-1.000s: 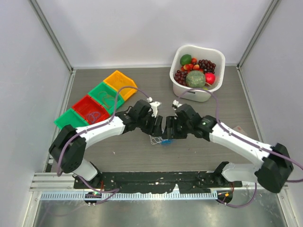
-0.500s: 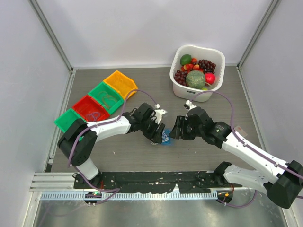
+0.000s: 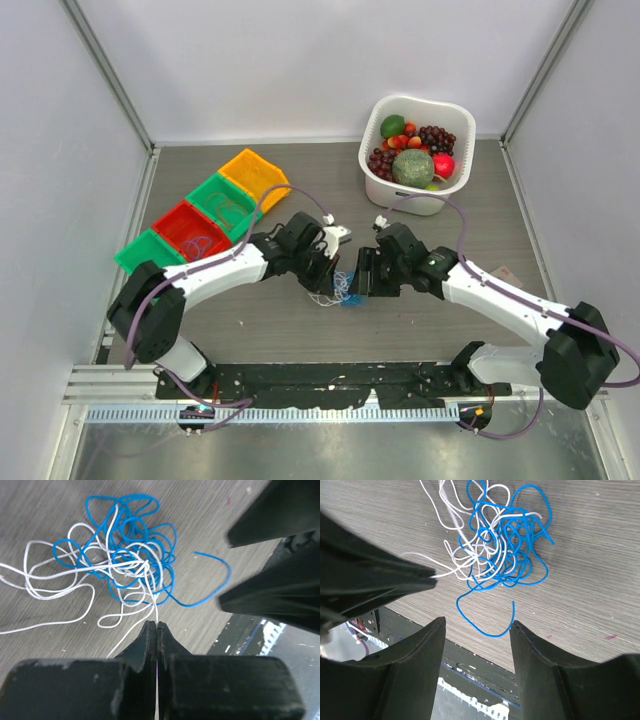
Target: Untangle the cables
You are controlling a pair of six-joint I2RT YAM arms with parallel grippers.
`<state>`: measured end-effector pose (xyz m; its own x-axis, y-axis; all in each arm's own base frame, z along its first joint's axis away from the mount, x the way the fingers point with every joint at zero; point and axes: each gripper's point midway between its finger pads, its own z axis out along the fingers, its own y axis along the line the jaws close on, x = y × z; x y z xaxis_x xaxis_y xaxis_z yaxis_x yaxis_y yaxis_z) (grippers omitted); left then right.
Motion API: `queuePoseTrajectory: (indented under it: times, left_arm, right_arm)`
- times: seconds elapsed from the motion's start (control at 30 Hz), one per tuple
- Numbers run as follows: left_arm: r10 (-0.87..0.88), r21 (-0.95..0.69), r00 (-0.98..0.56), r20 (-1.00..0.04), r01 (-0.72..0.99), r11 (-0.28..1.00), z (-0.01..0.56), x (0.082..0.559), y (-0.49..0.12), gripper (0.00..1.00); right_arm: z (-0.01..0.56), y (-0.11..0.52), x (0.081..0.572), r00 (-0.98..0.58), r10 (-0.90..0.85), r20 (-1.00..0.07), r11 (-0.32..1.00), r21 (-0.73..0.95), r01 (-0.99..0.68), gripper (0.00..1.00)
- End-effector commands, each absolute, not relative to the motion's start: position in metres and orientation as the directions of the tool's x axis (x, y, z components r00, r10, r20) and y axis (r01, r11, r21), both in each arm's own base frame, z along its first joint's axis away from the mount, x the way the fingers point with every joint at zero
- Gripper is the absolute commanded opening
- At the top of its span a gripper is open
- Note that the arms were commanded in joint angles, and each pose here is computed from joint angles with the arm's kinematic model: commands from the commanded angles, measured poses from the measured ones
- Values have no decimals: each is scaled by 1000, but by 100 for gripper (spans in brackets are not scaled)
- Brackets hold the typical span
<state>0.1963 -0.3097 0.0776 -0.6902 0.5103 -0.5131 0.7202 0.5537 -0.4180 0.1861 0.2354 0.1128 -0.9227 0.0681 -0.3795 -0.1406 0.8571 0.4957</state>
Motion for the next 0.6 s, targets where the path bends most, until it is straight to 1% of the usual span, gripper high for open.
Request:
queuePoseTrajectory:
  times: [0.0, 0.13, 0.2, 0.23, 0.27, 0.3, 0.33, 0.37, 0.43, 0.53, 0.57]
  left_arm:
    - [403, -442, -657, -636, 739, 508, 158, 201, -324, 0]
    - [291, -500, -669, -683, 720, 482, 208, 194, -327, 0]
    - [235, -543, -684, -690, 705, 457, 231, 189, -328, 0]
    - [210, -565, -692, -690, 697, 442, 242, 185, -329, 0]
    - [181, -585, -701, -690, 687, 430, 253, 182, -329, 0]
    - [149, -595, -698, -700, 686, 418, 266, 180, -328, 0]
    - [116, -605, -696, -708, 684, 408, 278, 179, -327, 0]
    - [83, -610, -691, -718, 682, 404, 290, 179, -325, 0]
    - [12, -610, -664, -747, 693, 383, 321, 176, -320, 0]
    - [-110, -566, -573, -812, 730, 383, 369, 179, -305, 0]
    - [-155, -546, -532, -832, 739, 394, 389, 180, -298, 0]
  right_arm:
    - [123, 256, 201, -909, 72, -410, 820, 544, -181, 61]
    - [118, 265, 215, -896, 95, -434, 814, 552, -181, 62]
    - [108, 268, 222, -896, 119, -427, 821, 550, -153, 61]
    - [97, 268, 225, -905, 142, -402, 833, 543, -111, 60]
    - [94, 269, 231, -899, 161, -408, 832, 546, -99, 60]
    - [85, 269, 232, -907, 186, -378, 832, 552, -60, 59]
    - [87, 276, 237, -900, 204, -386, 813, 579, -63, 58]
    - [79, 277, 237, -904, 221, -367, 813, 581, -37, 56]
    - [72, 280, 245, -897, 248, -367, 811, 585, -15, 53]
    - [52, 281, 247, -913, 232, -337, 835, 550, 9, 48]
    - [40, 281, 243, -928, 216, -302, 845, 535, 22, 42]
